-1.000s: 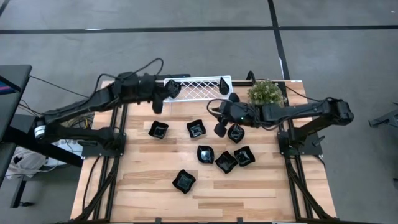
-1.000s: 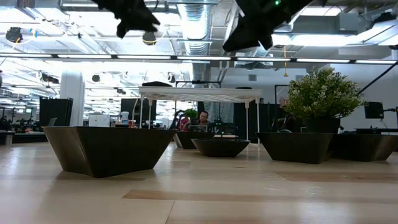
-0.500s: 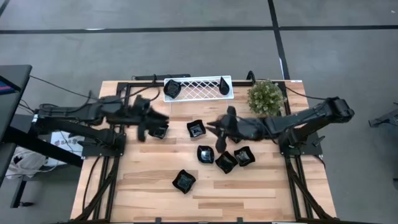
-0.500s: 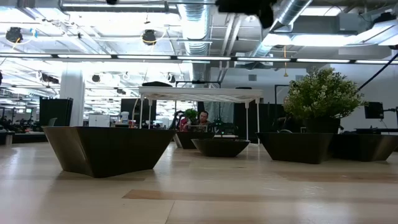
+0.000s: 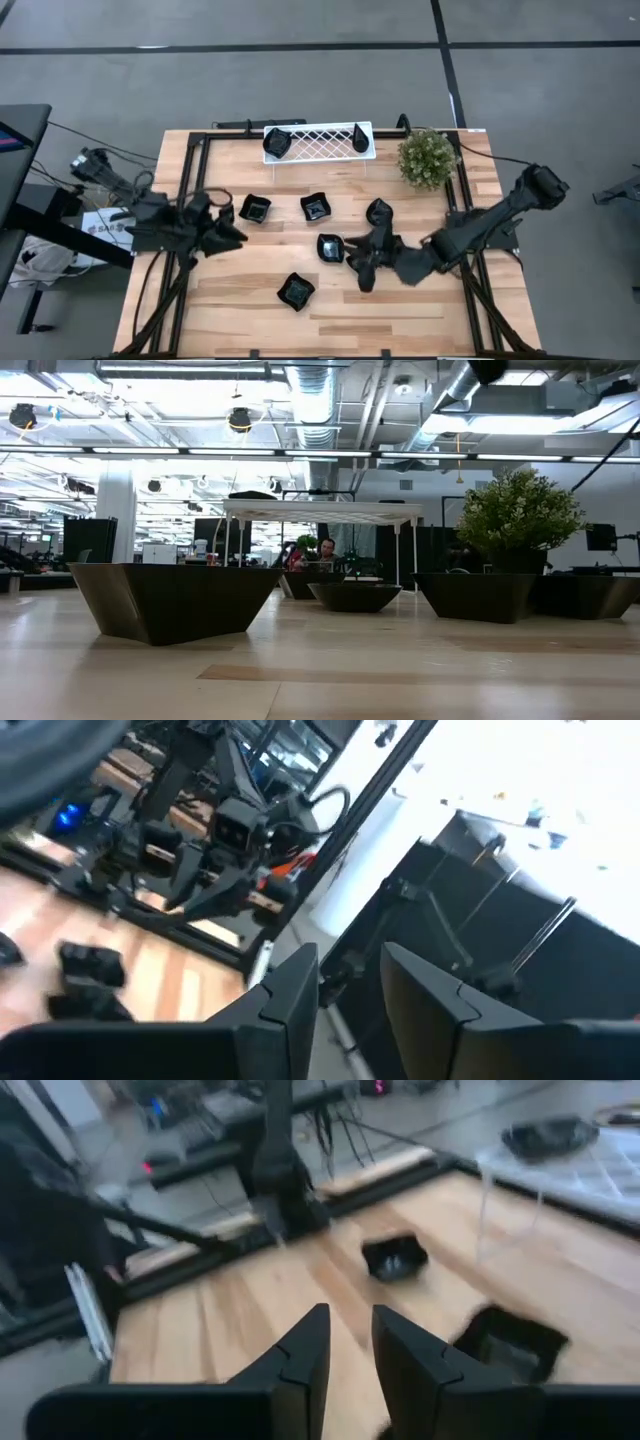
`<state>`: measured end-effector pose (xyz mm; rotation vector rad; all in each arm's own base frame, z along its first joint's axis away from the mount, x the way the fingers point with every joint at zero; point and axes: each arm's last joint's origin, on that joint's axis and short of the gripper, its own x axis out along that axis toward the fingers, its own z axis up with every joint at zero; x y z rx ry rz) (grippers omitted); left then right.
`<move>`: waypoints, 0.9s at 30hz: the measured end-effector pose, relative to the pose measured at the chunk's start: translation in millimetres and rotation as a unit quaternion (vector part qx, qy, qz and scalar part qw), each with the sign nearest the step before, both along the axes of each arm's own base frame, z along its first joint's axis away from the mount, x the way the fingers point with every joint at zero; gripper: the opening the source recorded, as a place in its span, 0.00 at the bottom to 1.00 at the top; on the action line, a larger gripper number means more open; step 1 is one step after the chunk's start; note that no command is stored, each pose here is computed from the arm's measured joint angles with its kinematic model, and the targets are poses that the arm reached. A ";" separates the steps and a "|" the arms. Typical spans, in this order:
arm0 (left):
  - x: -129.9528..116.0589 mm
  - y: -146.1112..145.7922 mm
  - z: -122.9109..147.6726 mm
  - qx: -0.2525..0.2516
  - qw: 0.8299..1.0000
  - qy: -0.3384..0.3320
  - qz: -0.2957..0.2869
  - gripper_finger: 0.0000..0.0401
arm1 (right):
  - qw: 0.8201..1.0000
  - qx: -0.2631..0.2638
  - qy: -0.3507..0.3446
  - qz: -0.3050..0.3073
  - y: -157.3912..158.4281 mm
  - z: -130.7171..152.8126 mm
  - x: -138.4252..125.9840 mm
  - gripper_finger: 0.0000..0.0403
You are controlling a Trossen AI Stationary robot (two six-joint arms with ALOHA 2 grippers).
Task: Pick & Place Mini shaped plates
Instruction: Stack the black leaf shaped plate on top of the black leaf shaped plate on the shelf
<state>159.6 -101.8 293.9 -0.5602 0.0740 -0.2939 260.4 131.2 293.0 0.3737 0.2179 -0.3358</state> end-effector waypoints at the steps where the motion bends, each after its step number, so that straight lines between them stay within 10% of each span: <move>1: -1.9 -4.1 -6.3 -0.015 1.000 -0.001 0.001 0.28 | 1.000 0.007 0.011 0.000 3.3 -5.5 0.3 0.18; 27: -18.2 -16.7 -43.3 0.009 0.993 -0.017 0.116 0.28 | 0.973 0.087 0.206 0.059 -40.1 -64.3 35.8 0.19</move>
